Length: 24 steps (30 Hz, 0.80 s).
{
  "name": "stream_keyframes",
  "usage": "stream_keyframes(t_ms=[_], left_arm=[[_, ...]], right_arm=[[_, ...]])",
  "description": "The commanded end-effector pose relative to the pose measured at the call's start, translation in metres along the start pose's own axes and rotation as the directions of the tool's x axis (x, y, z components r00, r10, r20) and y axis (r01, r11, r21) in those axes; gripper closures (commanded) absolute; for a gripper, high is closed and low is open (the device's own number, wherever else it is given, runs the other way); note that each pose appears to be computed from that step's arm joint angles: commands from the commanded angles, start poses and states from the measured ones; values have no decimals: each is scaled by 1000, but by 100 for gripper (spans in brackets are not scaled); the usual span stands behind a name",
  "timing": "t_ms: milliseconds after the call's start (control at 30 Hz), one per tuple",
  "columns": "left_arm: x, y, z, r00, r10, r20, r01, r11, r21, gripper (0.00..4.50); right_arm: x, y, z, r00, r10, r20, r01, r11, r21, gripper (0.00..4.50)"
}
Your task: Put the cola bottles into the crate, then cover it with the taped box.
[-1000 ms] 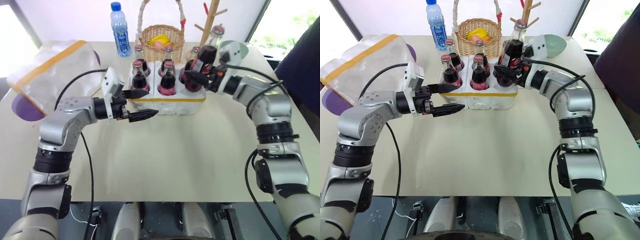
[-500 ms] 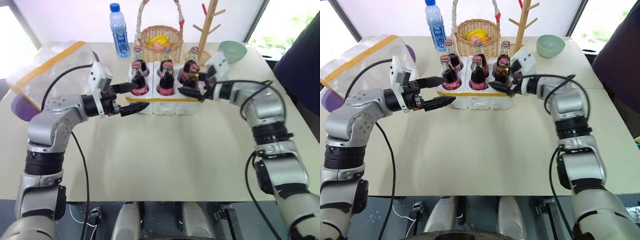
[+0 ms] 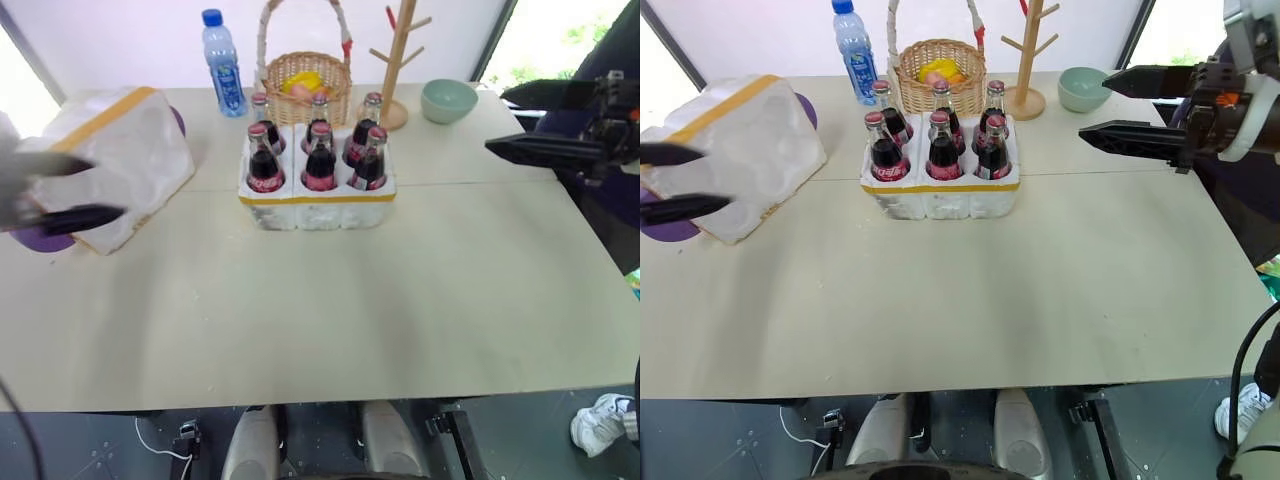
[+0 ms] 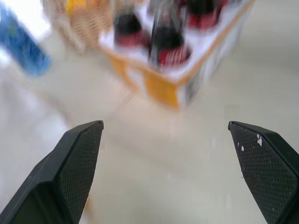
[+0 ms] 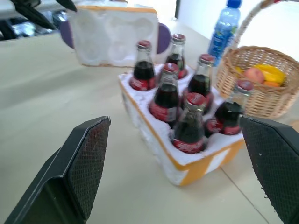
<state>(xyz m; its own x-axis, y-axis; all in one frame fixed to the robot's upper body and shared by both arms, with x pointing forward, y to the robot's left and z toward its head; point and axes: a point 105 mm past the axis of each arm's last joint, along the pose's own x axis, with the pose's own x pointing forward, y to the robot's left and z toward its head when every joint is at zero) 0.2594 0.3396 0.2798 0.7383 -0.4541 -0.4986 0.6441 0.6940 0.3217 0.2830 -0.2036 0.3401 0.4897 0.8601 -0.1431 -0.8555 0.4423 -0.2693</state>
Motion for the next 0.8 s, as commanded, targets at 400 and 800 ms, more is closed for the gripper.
stream_keyframes(t_ms=[400, 800], left_arm=[[-26, 87, -59, 916, 321, -239, -334, 942, -14, 0], [37, 90, -62, 923, 280, -265, -305, 950, -60, 0]], right_arm=[[16, 11, 10, 994, 65, 86, -62, 998, -32, 3], [-2, 17, 9, 999, -19, 48, 20, 999, -26, 3]])
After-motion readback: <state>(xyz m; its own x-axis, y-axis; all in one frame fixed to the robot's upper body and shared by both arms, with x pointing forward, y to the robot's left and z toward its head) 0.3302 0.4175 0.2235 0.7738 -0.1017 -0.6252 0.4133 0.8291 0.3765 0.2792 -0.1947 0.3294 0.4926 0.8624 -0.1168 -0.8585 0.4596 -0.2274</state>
